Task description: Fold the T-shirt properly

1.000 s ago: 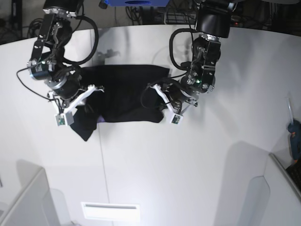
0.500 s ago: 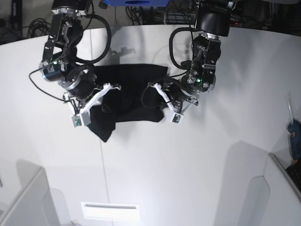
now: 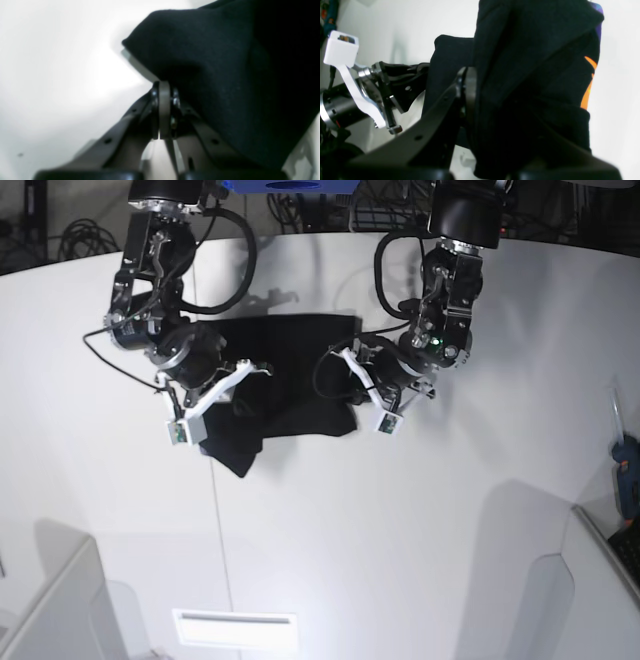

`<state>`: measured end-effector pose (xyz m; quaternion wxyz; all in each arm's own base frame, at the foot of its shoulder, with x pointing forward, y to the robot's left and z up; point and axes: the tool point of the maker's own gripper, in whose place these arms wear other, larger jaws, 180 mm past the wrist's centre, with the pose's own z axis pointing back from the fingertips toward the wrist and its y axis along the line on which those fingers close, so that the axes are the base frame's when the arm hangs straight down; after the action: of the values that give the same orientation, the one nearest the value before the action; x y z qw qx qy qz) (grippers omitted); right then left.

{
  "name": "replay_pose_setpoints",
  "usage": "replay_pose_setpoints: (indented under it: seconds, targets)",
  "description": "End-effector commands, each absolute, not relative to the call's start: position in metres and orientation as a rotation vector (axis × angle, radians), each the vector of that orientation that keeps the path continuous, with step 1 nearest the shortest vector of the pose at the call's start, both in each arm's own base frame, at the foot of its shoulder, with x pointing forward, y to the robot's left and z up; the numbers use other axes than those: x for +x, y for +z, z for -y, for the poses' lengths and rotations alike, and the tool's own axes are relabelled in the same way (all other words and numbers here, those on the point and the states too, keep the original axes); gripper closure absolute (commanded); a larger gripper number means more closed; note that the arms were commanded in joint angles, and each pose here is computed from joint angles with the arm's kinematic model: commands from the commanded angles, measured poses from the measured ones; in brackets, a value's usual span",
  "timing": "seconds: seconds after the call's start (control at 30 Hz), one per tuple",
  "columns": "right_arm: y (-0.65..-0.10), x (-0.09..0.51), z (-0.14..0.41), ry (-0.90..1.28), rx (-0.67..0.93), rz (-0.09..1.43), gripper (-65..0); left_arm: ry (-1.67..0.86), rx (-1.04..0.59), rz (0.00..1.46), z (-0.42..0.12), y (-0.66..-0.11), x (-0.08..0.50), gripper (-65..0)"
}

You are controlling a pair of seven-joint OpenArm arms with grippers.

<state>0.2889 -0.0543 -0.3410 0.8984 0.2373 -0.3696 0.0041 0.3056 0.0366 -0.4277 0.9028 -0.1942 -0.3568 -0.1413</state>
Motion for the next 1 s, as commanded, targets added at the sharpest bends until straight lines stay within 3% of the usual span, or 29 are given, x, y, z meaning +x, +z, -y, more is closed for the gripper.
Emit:
replay_pose_setpoints:
  seconds: [0.0, 0.23, 0.53, 0.73, 0.97]
  targets:
    - [-0.327, 0.297, 0.049, 0.008, 0.520, 0.817, 0.0, -0.297, -0.411, 0.777, -0.034, -0.416, 0.311, 0.0]
    - [-0.326, 0.288, 0.017, 0.087, 0.573, 0.795, 0.0, -0.314, -0.392, 0.796, -0.042, -0.410, 0.311, 0.0]
    - [-0.330, 0.288, 0.022, 0.036, 0.561, 0.776, 0.0, -0.333, -0.358, 0.793, -0.059, -0.409, 0.292, 0.0]
    - [-0.335, 0.288, 0.020, 0.028, 0.565, 0.758, 0.0, -0.232, -0.266, 0.836, -0.114, -0.391, 0.264, 0.0]
    - [-0.340, 0.283, 0.002, 0.061, 0.596, 0.733, 0.0, -0.153, -0.137, 0.746, -0.180, -0.405, 0.234, 0.0]
